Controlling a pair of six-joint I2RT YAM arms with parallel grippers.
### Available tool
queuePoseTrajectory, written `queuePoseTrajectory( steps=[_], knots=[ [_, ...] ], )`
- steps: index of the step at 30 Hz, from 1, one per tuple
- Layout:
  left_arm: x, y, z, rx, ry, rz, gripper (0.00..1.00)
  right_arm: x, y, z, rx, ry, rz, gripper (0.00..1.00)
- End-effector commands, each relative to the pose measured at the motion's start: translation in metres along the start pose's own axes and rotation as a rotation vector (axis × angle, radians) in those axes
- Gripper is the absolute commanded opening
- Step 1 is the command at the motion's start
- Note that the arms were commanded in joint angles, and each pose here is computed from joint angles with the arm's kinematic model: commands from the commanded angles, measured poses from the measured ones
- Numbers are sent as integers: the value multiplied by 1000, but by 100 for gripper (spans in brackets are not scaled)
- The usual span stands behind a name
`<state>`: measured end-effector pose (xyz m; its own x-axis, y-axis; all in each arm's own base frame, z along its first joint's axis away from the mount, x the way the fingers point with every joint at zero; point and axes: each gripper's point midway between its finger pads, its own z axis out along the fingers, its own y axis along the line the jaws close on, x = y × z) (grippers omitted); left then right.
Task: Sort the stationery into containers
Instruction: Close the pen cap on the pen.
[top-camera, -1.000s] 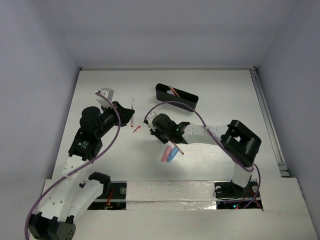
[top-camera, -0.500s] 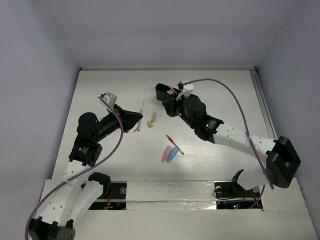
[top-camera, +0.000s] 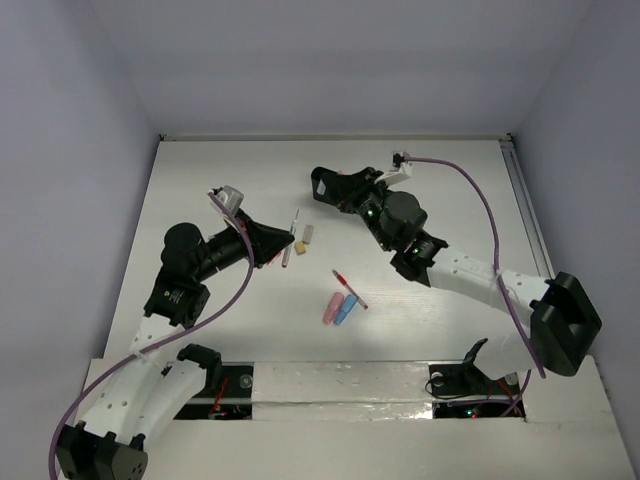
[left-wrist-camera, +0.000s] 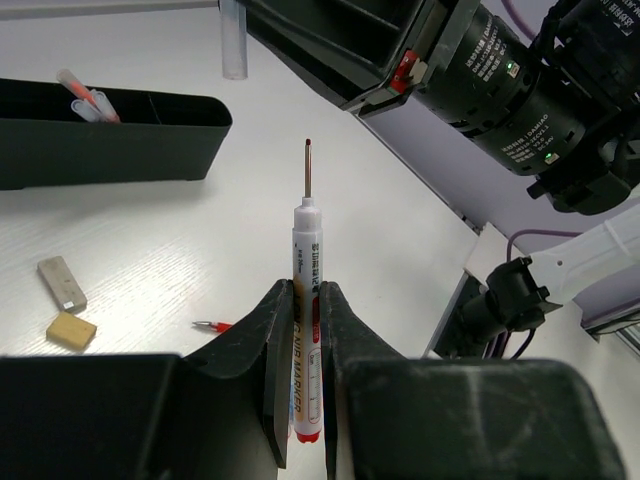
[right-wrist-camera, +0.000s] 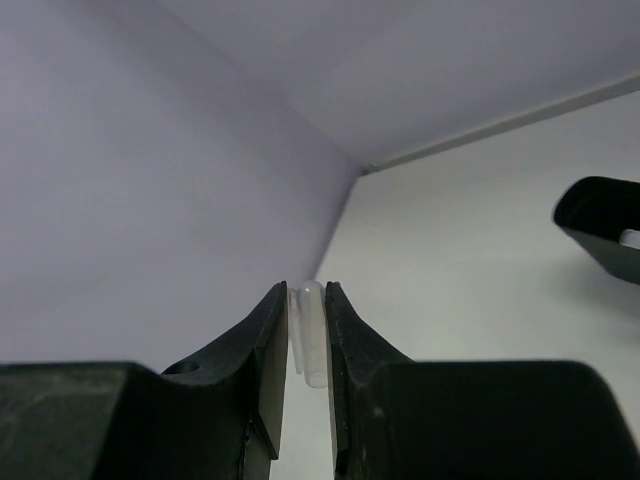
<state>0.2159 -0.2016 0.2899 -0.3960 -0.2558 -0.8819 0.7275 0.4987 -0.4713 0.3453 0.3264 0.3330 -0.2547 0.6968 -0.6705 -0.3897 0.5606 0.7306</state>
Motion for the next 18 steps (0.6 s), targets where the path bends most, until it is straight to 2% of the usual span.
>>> queuePoseTrajectory(
  steps=[1, 18],
  knots=[
    [-8, -10, 2, 54, -27, 26, 0, -17, 32, 5, -127, -71, 195, 0],
    [2, 16, 10, -52, 20, -18, 0, 2, 49, 6, -216, 10, 213, 0]
  ],
)
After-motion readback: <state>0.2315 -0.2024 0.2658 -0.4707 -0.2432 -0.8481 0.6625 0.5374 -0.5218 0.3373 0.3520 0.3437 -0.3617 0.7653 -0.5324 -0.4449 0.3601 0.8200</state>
